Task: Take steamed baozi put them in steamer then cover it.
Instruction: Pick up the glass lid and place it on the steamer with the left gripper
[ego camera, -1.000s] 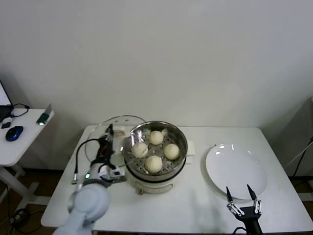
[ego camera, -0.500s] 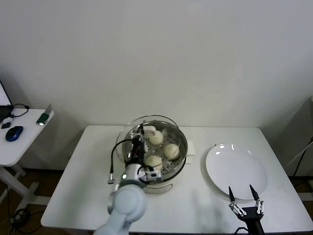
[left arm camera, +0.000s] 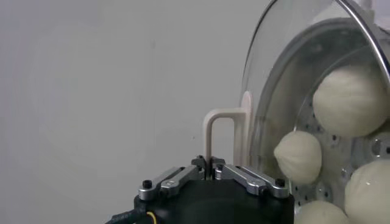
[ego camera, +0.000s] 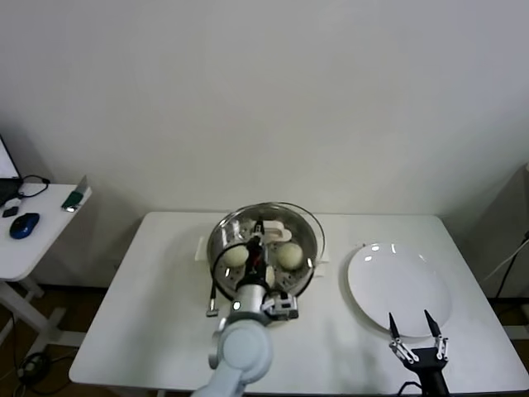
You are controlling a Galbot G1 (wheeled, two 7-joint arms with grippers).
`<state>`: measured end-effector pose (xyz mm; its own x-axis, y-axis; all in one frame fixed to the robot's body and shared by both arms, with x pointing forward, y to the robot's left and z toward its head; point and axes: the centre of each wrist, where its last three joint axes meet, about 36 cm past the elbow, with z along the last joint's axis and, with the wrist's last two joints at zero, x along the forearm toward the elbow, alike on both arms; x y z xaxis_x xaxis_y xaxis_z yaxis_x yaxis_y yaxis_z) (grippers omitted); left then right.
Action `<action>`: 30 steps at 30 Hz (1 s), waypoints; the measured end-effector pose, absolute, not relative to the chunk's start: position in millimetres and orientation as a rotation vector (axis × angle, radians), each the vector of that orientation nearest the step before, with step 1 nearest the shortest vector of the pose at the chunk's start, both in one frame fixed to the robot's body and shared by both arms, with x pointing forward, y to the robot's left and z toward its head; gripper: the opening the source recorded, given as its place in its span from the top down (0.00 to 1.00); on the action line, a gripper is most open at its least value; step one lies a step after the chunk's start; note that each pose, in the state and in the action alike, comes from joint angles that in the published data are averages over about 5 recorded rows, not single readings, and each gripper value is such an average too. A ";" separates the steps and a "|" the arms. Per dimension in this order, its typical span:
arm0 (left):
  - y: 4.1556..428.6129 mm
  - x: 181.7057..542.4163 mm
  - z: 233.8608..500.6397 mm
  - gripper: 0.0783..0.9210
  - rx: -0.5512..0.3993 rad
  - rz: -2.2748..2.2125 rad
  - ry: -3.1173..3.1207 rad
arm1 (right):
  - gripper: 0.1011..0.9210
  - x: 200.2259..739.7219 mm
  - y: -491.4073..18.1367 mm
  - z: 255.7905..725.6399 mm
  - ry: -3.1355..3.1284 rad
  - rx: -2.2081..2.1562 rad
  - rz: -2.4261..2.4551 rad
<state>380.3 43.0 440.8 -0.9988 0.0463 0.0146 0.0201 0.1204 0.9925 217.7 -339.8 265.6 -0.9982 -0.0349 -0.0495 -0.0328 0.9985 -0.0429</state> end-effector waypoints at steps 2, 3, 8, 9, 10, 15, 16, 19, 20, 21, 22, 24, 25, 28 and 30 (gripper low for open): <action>42.4 380.4 439.2 0.93 0.068 2.079 2.324 | 0.12 217.8 -340.4 265.6 3.089 -0.055 -0.068; 42.1 380.6 438.4 0.93 0.068 2.084 2.318 | 0.12 217.8 -340.6 265.7 3.088 -0.056 -0.069; 43.1 382.7 433.1 0.93 0.068 2.110 2.295 | 0.12 218.0 -341.9 266.5 3.084 -0.058 -0.073; 43.4 383.3 431.9 0.93 0.068 2.115 2.291 | 0.12 218.0 -342.1 266.9 3.083 -0.058 -0.074; 43.8 383.9 430.9 0.93 0.069 2.119 2.287 | 0.12 218.0 -342.3 267.2 3.082 -0.059 -0.075; 46.3 387.9 426.5 0.93 0.070 2.142 2.267 | 0.12 217.4 -343.5 268.6 3.077 -0.057 -0.079; 46.6 388.6 425.8 0.93 0.070 2.146 2.265 | 0.12 217.2 -343.6 268.6 3.077 -0.056 -0.079; 47.1 390.6 423.6 0.93 0.073 2.155 2.259 | 0.12 216.3 -343.5 268.4 3.075 -0.056 -0.078; 47.3 391.2 422.9 0.93 0.074 2.158 2.258 | 0.12 215.9 -343.4 268.3 3.075 -0.057 -0.078; 47.5 391.8 422.3 0.93 0.074 2.161 2.257 | 0.12 215.7 -343.4 268.2 3.074 -0.057 -0.078; 47.6 392.4 421.5 0.93 0.075 2.164 2.256 | 0.12 215.5 -343.3 268.1 3.073 -0.058 -0.078; 48.0 393.4 420.0 0.93 0.076 2.169 2.253 | 0.12 215.2 -343.2 268.0 3.072 -0.058 -0.077; 48.3 394.0 419.3 0.93 0.076 2.172 2.252 | 0.12 215.2 -343.2 267.9 3.072 -0.058 -0.077; 49.8 395.8 417.9 0.93 0.071 2.178 2.252 | 0.12 214.8 -343.1 267.5 3.071 -0.059 -0.077; 50.8 396.7 417.9 0.93 0.066 2.179 2.253 | 0.12 214.4 -343.1 267.1 3.071 -0.059 -0.077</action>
